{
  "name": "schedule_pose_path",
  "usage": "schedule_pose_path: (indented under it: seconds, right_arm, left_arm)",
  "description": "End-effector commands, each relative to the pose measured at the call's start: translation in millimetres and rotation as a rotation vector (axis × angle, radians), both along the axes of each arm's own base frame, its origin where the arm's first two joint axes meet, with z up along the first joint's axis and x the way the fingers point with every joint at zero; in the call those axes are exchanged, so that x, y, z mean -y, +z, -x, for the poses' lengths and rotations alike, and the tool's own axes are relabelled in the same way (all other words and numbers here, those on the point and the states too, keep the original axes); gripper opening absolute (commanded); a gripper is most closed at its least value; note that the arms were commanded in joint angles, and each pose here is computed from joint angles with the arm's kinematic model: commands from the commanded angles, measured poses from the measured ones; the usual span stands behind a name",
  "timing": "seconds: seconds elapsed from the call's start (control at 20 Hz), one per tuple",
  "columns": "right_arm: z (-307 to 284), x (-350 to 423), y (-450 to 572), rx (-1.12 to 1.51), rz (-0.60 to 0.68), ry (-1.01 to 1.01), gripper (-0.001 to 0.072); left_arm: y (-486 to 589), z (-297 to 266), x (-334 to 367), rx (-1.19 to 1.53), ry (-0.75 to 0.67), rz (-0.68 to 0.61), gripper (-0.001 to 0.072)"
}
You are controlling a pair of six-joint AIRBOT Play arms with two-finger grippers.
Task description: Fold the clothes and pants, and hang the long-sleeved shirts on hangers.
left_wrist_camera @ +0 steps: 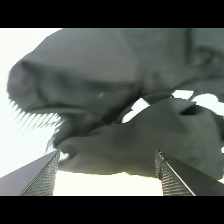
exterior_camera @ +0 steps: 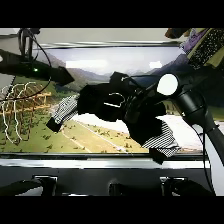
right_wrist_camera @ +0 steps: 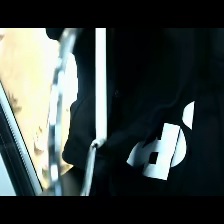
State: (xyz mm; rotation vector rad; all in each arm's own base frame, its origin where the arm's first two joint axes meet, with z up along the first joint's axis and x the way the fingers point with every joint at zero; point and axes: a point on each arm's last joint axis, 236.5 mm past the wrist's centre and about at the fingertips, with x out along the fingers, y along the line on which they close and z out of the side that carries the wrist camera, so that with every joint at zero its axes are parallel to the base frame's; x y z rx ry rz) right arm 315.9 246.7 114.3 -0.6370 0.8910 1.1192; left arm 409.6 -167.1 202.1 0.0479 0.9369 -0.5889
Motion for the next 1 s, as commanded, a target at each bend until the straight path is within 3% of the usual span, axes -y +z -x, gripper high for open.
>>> schedule_pose_path:
  seconds: [0.0, 0.15, 0.3, 0.45, 0.8, 0.95]
  right_arm:
    - [5.0, 1.2, -3.7, 0.056, 0.036, 0.161, 0.0032]
    - [2.8, -4.6, -7.7, 0.072, 0.026, 0.208, 0.0032]
    - [-2.8, -7.4, -17.8, 0.057, 0.029, 0.204, 0.0032]
    - [-5.5, -7.9, -30.4, 0.029, 0.043, 0.204, 0.0032]
    - [-10.1, -13.1, -34.0, 0.027, 0.026, 0.196, 0.0033]
    - [-4.6, -18.7, -30.6, 0.008, -0.004, 0.202, 0.0033]
  left_arm:
    - [-24.0, 13.4, -10.4, -0.030, -0.136, -0.091, 0.0707]
    - [-65.9, 29.4, 12.2, -0.062, -0.296, -0.142, 0.0710]
    - [-95.3, 50.8, 33.1, 0.001, -0.584, -0.208, 0.0711]
    - [-104.1, 60.1, 58.2, 0.058, -0.695, -0.111, 0.0710]
    - [-160.8, 85.8, 57.8, 0.010, -0.816, -0.116, 0.0710]
    - [-161.2, 66.5, 59.3, 0.081, -0.770, -0.134, 0.0709]
